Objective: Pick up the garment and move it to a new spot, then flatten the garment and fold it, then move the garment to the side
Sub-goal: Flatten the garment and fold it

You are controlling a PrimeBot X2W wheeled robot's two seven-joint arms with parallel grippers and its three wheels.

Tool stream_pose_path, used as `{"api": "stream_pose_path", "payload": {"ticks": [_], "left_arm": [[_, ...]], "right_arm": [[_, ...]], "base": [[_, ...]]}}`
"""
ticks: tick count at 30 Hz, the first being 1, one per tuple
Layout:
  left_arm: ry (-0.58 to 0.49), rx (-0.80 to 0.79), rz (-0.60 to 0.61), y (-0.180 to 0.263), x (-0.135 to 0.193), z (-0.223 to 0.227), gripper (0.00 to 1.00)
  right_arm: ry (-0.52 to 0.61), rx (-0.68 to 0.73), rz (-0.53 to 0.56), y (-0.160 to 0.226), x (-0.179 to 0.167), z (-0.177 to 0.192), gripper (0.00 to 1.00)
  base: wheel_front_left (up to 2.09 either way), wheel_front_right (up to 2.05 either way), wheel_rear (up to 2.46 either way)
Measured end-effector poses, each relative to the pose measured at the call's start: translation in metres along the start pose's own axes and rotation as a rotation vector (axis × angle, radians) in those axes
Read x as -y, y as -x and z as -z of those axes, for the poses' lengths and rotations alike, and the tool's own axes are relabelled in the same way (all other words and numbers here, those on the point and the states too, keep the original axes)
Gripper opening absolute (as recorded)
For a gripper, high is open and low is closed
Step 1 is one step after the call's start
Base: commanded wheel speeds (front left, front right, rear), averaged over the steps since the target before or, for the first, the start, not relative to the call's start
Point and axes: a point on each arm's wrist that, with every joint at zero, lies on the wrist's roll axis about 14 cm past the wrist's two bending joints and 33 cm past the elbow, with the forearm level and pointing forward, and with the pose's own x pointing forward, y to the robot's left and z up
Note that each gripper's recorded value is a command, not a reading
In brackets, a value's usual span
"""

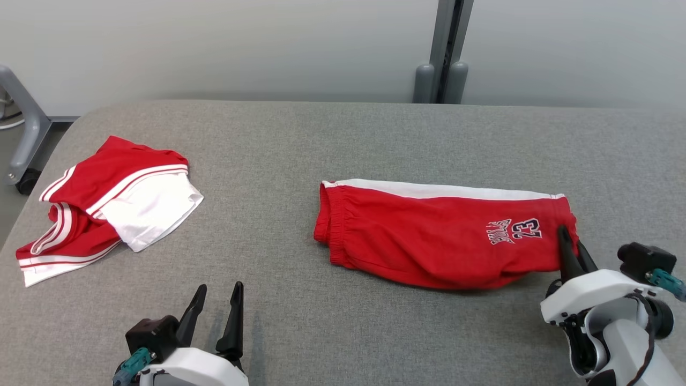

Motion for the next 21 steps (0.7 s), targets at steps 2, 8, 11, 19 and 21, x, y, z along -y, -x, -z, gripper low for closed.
{"api": "stream_pose_path", "payload": {"ticks": [2,8,11,19,21], "left_arm": [[0.001,-0.002,-0.002,0.002,-0.001,0.001,1.0],[0.011,-0.021,-0.011,0.005,-0.003,0.008,1.0],[0.026,-0.026,-0.023,0.006,-0.006,0.009,1.0],[0.043,-0.017,-0.085,0.017,-0.022,0.008,1.0],[0.042,-0.012,-0.106,0.02,-0.028,0.006,1.0]], "right_arm": [[0.026,0.02,-0.026,-0.002,-0.007,-0.007,0.0],[0.112,0.056,-0.162,-0.018,-0.052,-0.021,0.0],[0.159,0.063,-0.279,-0.028,-0.093,-0.023,0.0],[0.237,-0.031,-0.571,-0.028,-0.193,0.017,0.0],[0.25,-0.073,-0.618,-0.025,-0.206,0.033,0.0]], "base": [[0.0,0.0,0.0],[0.0,0.0,0.0],[0.0,0.0,0.0],[0.0,0.0,0.0],[0.0,0.0,0.0]]}}
